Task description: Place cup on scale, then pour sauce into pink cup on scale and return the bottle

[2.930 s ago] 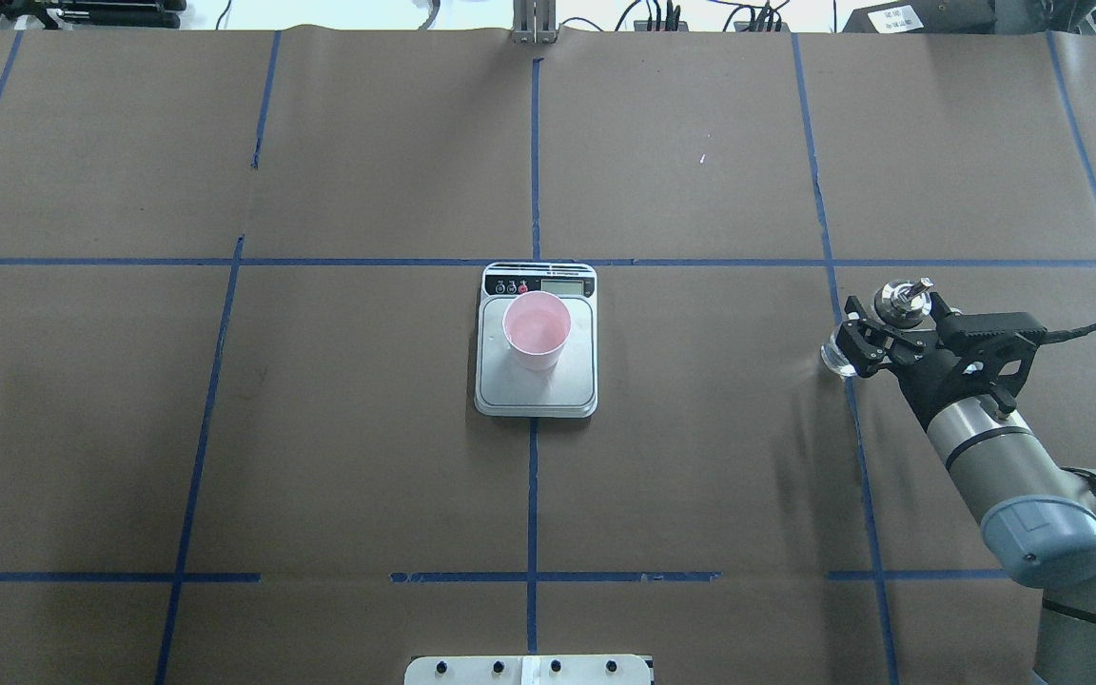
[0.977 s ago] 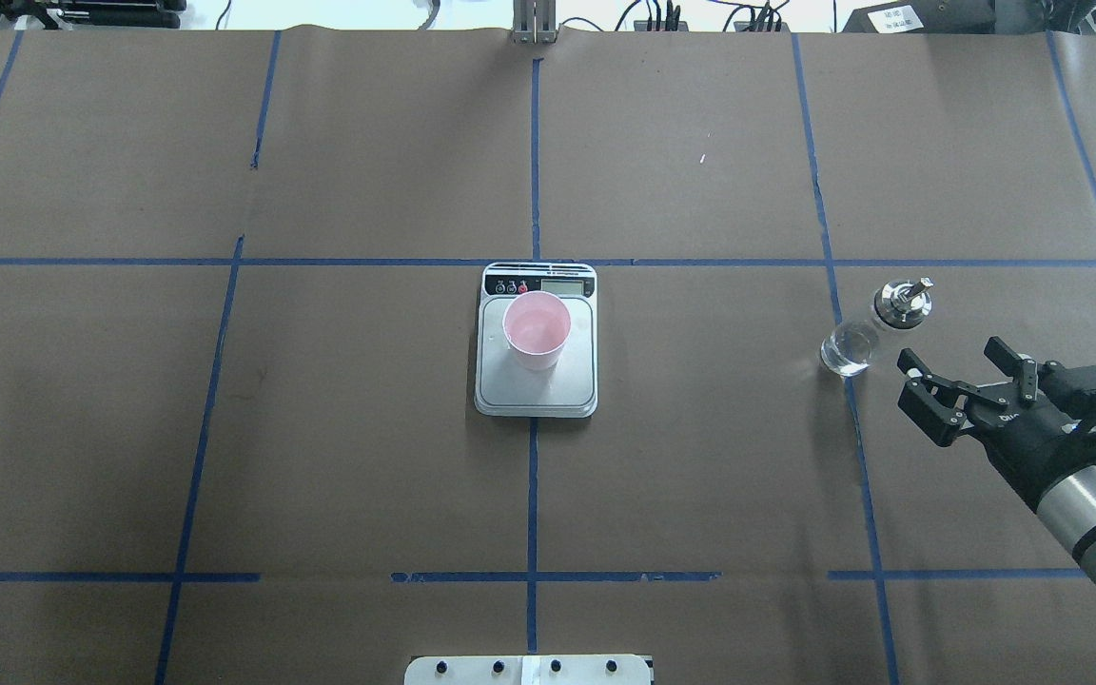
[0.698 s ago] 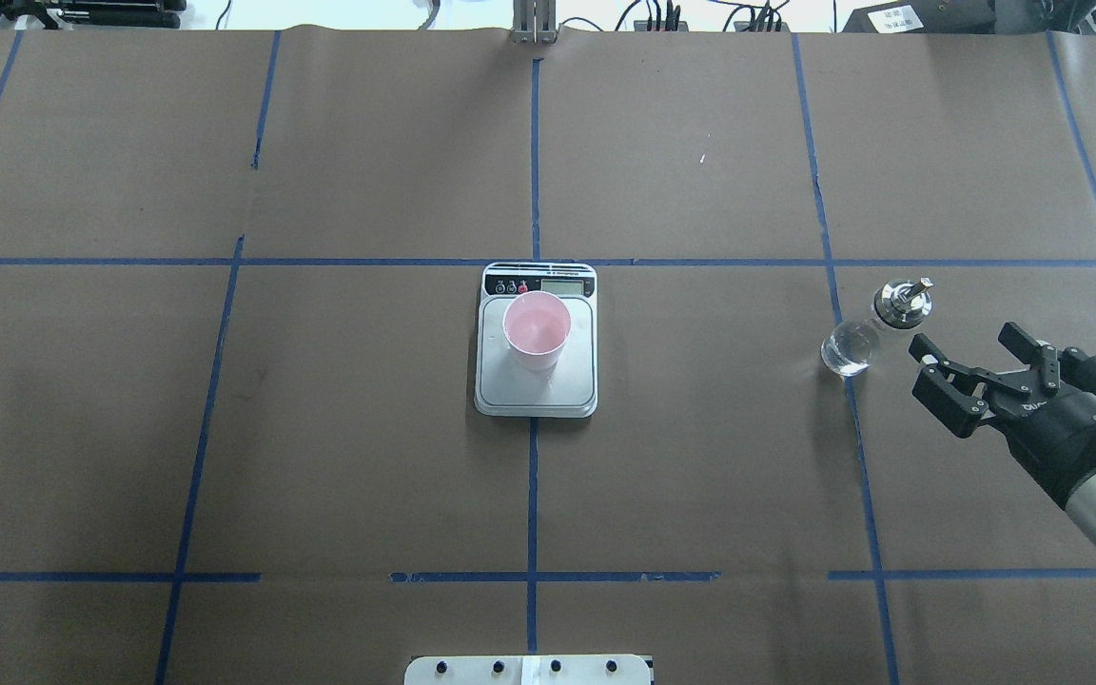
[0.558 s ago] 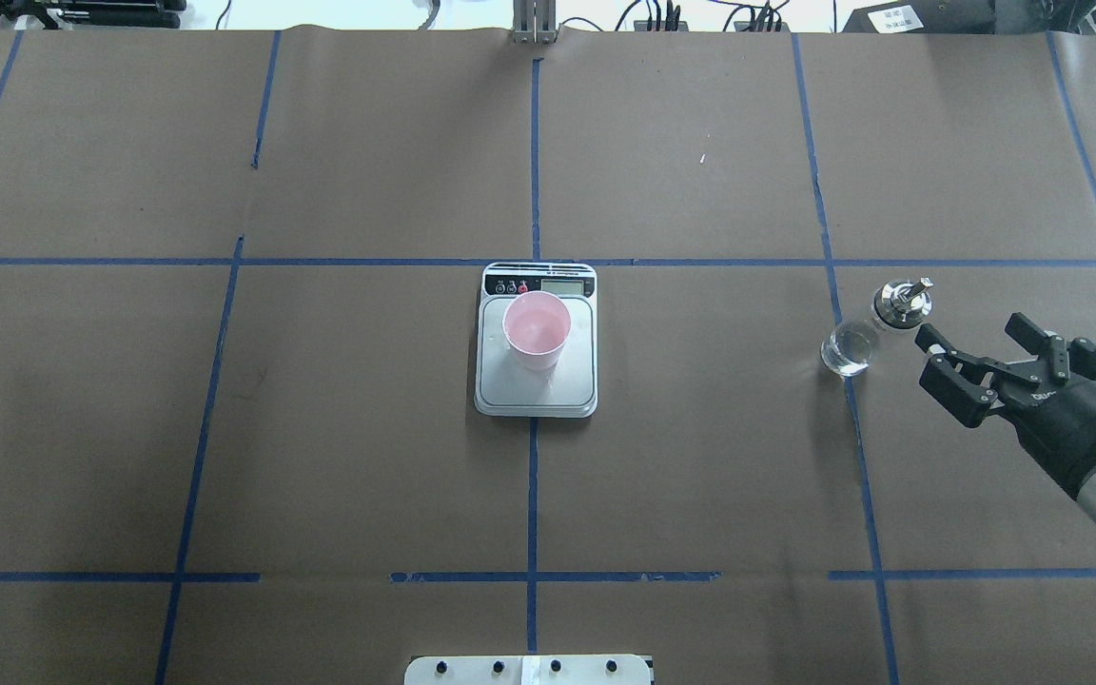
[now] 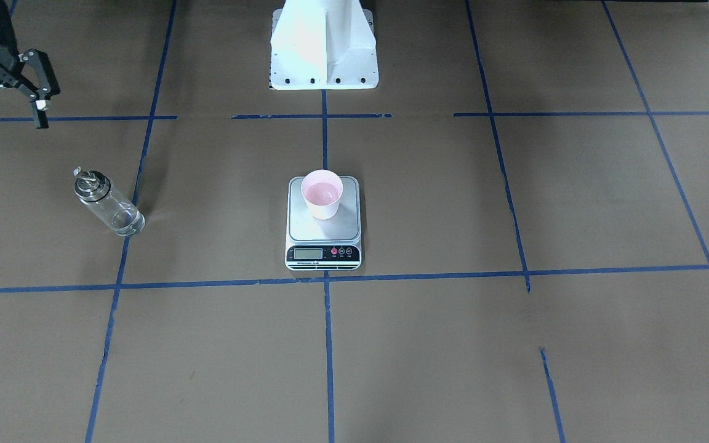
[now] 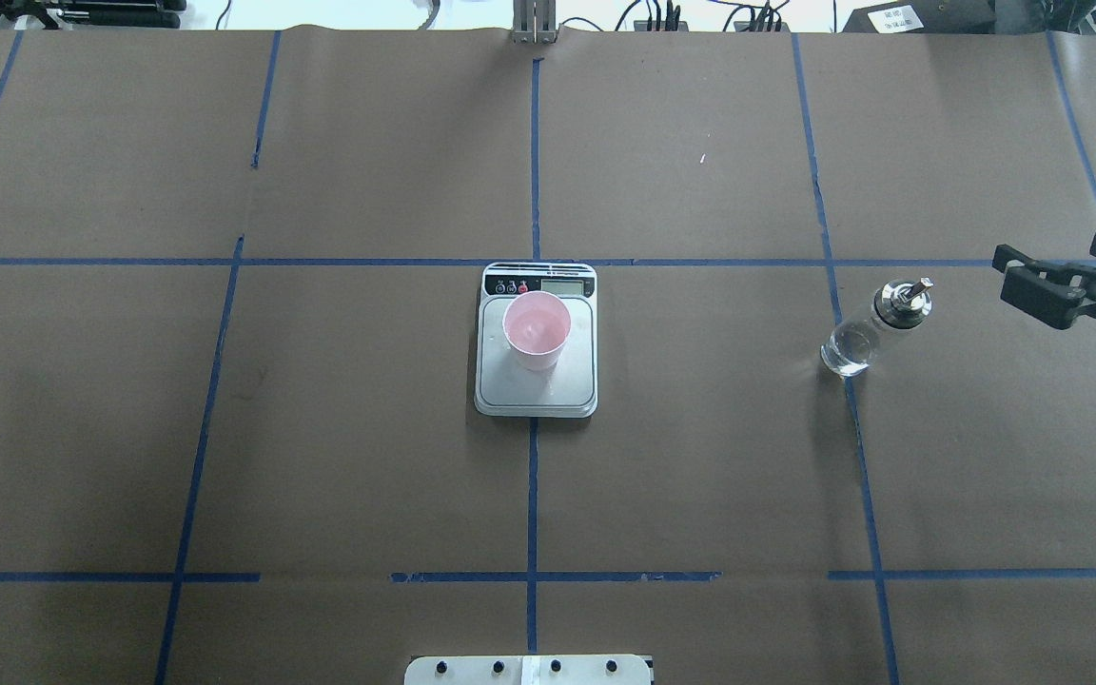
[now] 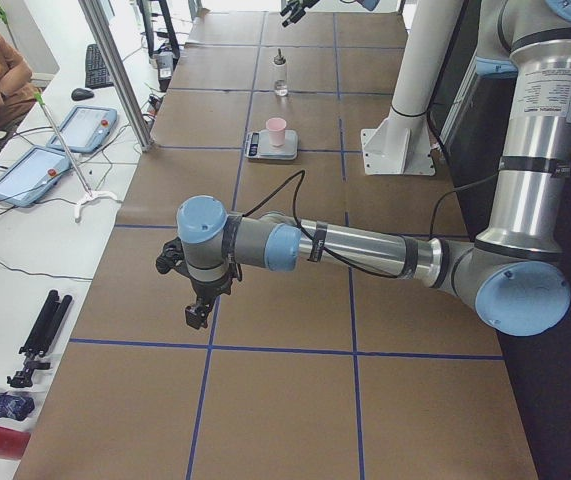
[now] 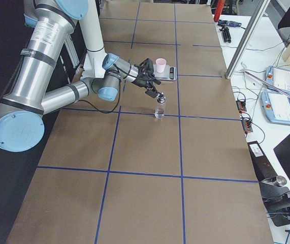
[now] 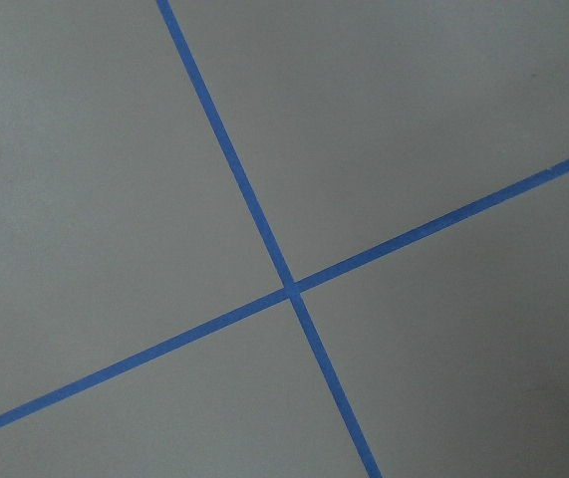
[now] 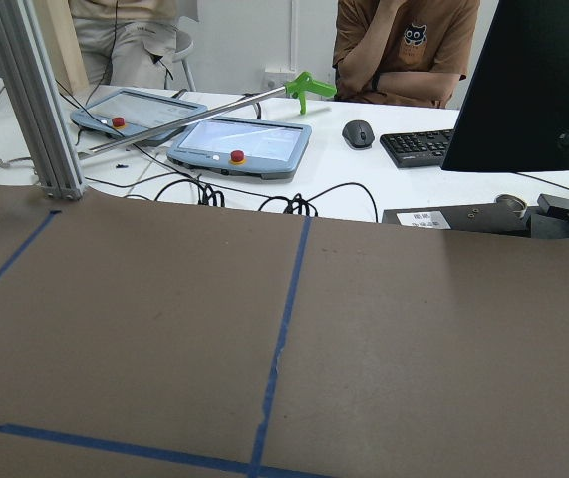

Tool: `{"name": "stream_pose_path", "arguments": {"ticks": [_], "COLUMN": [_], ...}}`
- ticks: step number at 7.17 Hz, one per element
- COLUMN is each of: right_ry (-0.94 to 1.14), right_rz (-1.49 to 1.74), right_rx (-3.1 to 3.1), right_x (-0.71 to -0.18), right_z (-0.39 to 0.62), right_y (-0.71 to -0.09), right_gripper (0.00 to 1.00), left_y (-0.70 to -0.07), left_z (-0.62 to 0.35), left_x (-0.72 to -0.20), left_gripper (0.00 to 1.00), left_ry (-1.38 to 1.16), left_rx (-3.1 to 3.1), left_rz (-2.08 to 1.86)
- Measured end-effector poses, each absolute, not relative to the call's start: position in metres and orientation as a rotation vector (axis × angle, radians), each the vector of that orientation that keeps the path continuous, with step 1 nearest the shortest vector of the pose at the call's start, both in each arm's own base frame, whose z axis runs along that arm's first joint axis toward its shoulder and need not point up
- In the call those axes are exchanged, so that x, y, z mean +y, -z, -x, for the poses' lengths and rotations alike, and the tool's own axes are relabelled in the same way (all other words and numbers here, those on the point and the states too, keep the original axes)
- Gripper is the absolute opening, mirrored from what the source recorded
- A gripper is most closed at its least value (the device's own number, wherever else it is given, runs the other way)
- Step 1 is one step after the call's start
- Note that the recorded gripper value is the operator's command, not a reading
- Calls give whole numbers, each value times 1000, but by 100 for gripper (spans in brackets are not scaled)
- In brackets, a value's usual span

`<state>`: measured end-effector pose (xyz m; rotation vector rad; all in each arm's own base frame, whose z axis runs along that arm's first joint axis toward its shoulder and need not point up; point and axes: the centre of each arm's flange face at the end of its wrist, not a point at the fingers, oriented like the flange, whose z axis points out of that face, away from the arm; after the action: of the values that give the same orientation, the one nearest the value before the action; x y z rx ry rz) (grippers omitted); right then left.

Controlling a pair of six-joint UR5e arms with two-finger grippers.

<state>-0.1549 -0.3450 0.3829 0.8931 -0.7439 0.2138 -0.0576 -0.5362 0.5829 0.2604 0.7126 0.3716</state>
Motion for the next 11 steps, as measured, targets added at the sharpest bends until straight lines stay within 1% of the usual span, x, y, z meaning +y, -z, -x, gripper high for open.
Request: {"name": "stream_pose_path", "arguments": {"ticks": [1, 3, 5, 7, 9, 10, 11], "right_ry": [-187, -110, -35, 68, 58, 41, 28], "right_rz": [-850, -728, -599, -533, -468, -404, -307], "right_rx": [-738, -763, -823, -841, -830, -832, -833], "right_x": [-364, -401, -412, -392, -360, -357, -363], "right_z": [131, 75, 18, -29, -44, -40, -30], "right_y": [-395, -440, -498, -552, -591, -599, -595], "right_gripper": [100, 100, 100, 100, 100, 100, 100], "left_y": [-582, -582, -582, -581, -585, -590, -594], "left_z": [57, 57, 59, 67, 70, 71, 72], "left_x": [-536, -537, -537, -536, -536, -535, -534], "left_gripper": [100, 100, 100, 100, 100, 100, 100], "left_ry": [-372, -373, -370, -359, -353, -349, -346], "left_rx": [712, 712, 711, 708, 707, 709, 710], "left_rz": [-261, -263, -264, -271, -267, -259, -253]}}
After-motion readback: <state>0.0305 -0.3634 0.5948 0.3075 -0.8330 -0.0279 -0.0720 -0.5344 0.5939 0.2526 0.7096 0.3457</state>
